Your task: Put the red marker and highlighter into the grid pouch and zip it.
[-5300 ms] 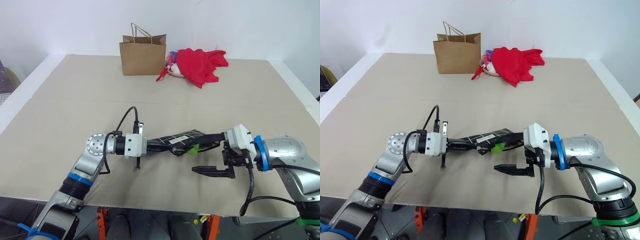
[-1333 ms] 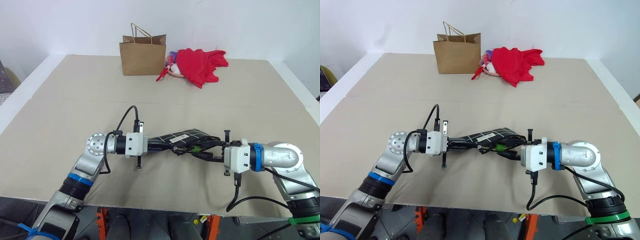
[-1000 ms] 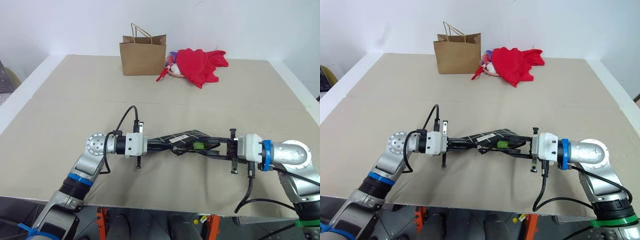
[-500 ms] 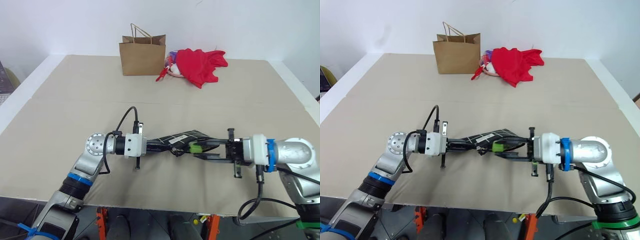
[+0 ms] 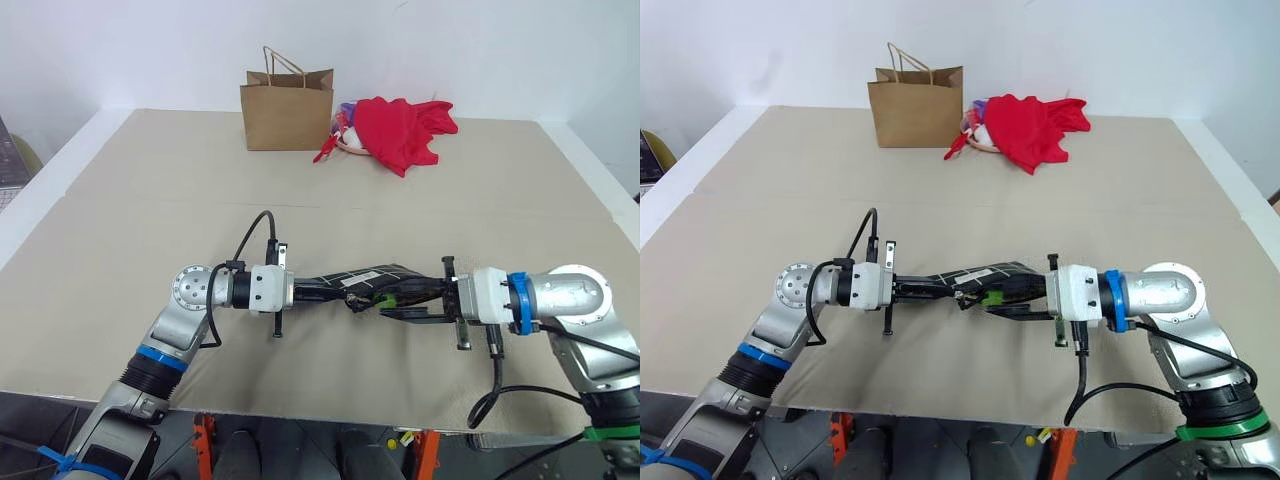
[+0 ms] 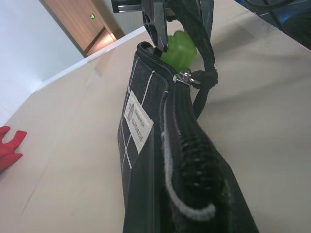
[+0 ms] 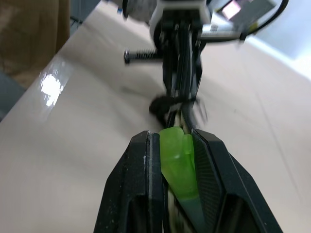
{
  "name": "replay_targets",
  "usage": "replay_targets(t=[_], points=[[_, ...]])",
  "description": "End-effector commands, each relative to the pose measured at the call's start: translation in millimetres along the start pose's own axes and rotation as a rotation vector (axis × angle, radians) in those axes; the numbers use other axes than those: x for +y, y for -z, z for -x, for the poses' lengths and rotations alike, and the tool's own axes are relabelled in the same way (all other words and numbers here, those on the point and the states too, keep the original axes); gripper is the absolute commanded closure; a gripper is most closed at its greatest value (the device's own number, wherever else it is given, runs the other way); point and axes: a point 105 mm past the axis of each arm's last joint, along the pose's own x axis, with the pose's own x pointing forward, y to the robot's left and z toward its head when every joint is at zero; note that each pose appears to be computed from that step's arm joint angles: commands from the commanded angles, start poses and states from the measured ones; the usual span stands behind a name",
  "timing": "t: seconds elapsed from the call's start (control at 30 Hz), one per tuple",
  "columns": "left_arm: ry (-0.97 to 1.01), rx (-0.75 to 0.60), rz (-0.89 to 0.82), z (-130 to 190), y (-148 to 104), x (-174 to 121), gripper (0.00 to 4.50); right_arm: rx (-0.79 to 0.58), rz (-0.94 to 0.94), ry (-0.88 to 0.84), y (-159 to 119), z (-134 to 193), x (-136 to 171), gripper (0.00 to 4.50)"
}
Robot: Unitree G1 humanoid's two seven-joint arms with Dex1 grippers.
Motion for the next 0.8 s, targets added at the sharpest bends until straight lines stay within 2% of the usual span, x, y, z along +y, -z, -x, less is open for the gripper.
replay_targets(t=[0.03, 0.4, 0.8], points=[[-0.030, -0.037, -0.039, 2.5, -12.7, 7.9, 4.50, 0.027, 0.054, 0.006, -3.8, 6.5, -3.9, 3.84], [-0.022, -0.050, -0.039, -2.1, -14.1, 6.9, 4.50, -0.172, 0.078, 0.080, -34.9, -17.9, -16.0, 3.84], [-0.033, -0.041, -0.041, 0.5, -13.4, 7.4, 4.50, -0.075, -0.023, 0.101, 4.0, 2.1, -8.2, 3.84]])
